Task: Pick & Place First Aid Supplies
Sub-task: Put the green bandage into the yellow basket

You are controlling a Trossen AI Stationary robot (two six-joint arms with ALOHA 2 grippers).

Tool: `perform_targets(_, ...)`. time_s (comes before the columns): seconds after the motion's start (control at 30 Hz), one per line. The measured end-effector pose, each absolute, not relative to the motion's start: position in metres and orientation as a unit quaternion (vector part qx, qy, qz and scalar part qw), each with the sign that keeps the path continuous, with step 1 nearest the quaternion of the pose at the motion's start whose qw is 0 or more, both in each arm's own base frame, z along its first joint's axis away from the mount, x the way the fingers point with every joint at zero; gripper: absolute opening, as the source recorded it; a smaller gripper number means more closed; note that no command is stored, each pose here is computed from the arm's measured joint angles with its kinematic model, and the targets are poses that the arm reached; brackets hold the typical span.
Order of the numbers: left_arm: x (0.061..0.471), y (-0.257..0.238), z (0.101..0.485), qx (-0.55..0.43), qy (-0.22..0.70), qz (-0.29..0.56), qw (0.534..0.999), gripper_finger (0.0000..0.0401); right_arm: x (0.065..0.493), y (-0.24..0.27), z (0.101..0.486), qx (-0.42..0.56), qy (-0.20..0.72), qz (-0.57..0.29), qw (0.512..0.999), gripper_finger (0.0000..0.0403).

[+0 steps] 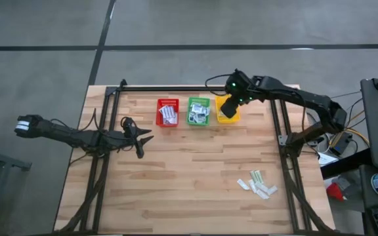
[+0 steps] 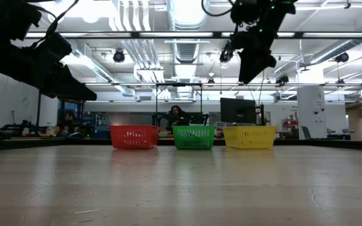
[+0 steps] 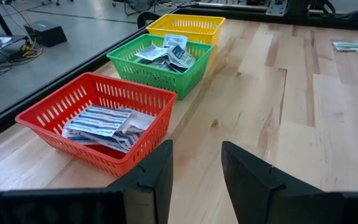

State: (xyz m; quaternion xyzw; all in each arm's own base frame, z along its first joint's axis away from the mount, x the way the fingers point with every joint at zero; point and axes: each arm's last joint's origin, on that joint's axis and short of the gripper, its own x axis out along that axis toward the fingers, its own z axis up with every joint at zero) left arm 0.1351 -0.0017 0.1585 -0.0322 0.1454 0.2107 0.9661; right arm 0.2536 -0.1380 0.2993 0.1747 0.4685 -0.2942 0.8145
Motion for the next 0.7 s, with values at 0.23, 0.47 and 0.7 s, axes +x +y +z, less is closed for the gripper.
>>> perform_targets(0.23, 0.135, -0.002, 0.159, -0.032, 0.145, 0.211, 0.966, 0.0133, 0.238, -0.103, 0.299, 0.179, 0.46, -0.272, 0.826, 0.0144)
perform_targets(0.47, 0.135, -0.002, 0.158, -0.032, 0.146, 0.211, 0.966, 0.0133, 0.215, -0.066, 0.288, 0.207, 0.451, -0.255, 0.83, 0.0144)
perform_targets(0.7, 0.135, -0.002, 0.158, -0.031, 0.146, 0.21, 0.966, 0.0133, 0.191, -0.031, 0.278, 0.223, 0.433, -0.218, 0.846, 0.0144)
